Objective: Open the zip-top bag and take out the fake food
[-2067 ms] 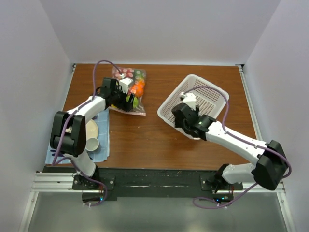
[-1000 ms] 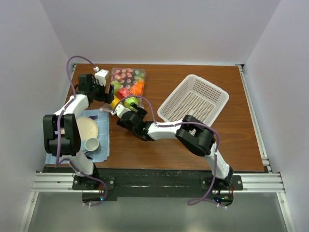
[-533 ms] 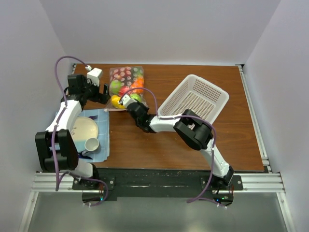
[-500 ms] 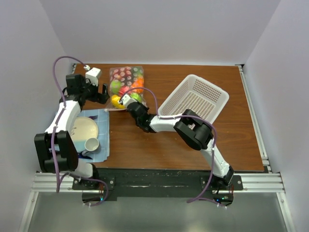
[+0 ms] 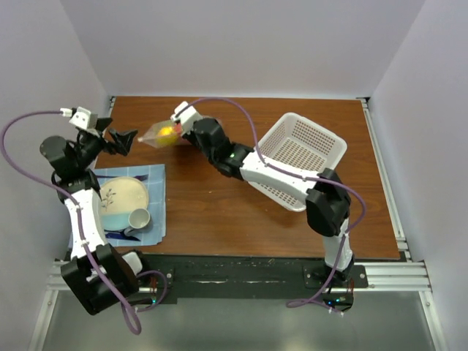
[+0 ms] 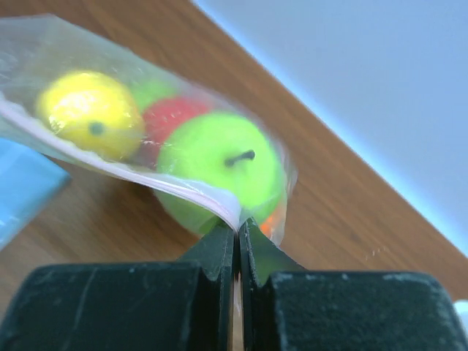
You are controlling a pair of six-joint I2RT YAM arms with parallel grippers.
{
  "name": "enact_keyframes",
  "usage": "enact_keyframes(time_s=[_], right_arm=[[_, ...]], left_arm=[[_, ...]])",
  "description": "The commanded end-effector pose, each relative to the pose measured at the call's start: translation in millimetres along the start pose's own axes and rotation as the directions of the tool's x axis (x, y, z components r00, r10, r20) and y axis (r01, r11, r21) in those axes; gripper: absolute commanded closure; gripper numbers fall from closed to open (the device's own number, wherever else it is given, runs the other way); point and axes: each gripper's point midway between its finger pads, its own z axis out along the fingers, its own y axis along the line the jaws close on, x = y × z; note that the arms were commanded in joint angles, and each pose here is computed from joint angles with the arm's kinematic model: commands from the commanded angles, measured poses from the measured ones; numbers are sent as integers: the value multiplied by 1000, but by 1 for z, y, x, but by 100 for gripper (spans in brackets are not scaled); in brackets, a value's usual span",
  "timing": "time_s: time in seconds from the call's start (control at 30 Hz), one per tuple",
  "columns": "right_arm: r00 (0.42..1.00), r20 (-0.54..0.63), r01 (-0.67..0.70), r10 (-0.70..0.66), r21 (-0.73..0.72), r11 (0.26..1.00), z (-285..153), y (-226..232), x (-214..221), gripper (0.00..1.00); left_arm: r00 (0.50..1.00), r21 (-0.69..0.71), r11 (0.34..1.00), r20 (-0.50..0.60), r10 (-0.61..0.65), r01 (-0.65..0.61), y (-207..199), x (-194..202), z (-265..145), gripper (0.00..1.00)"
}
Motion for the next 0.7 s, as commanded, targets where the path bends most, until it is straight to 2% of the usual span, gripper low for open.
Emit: enact_keyframes(time_s=[0.0, 0.03, 0.07, 0.1, 0.17, 0.27, 0.3, 0.33, 0.4, 0.47, 0.67], right_arm=[[994, 39, -96, 101, -121, 988, -32, -12, -66, 100], [993, 41, -101, 107, -123, 987, -34, -14, -71, 100], [991, 51, -114, 121, -122, 986, -37, -17, -79, 100], [991, 49, -117, 124, -122, 986, -40, -20, -81, 100], [989, 42, -134, 140, -122, 983, -43, -23, -81, 100], [986, 25, -160, 165, -138, 977, -47, -26, -77, 100], [985, 17, -168, 172, -142, 976, -49, -28, -75, 100], [983, 13, -178, 182, -155, 972, -51, -27, -76, 100], [977, -8, -214, 215, -151, 965, -52, -32, -70, 100], [970, -21, -244, 244, -147, 959, -52, -35, -69, 100], [951, -122, -294, 285, -68, 953, -37, -53, -49, 100]], left_arm=[[982, 235, 972, 185, -34, -10, -45, -21, -17, 0], [977, 289, 952, 210, 40, -101, -58, -24, -23, 0], [978, 317, 943, 204, 41, -106, -64, -25, -25, 0], [984, 345, 938, 179, -19, -45, -67, -24, -25, 0], [980, 379, 921, 199, 19, -95, -73, -32, -27, 0], [982, 417, 906, 190, -13, -69, -74, -31, -27, 2], [982, 436, 900, 161, -102, 22, -75, -27, -26, 2], [976, 447, 893, 212, -46, -55, -81, -30, -30, 2], [976, 477, 876, 154, -156, 65, -81, -21, -26, 3], [978, 505, 858, 117, -173, 91, -88, -12, -23, 4], [988, 522, 853, 133, -79, -2, -104, 3, -28, 4]])
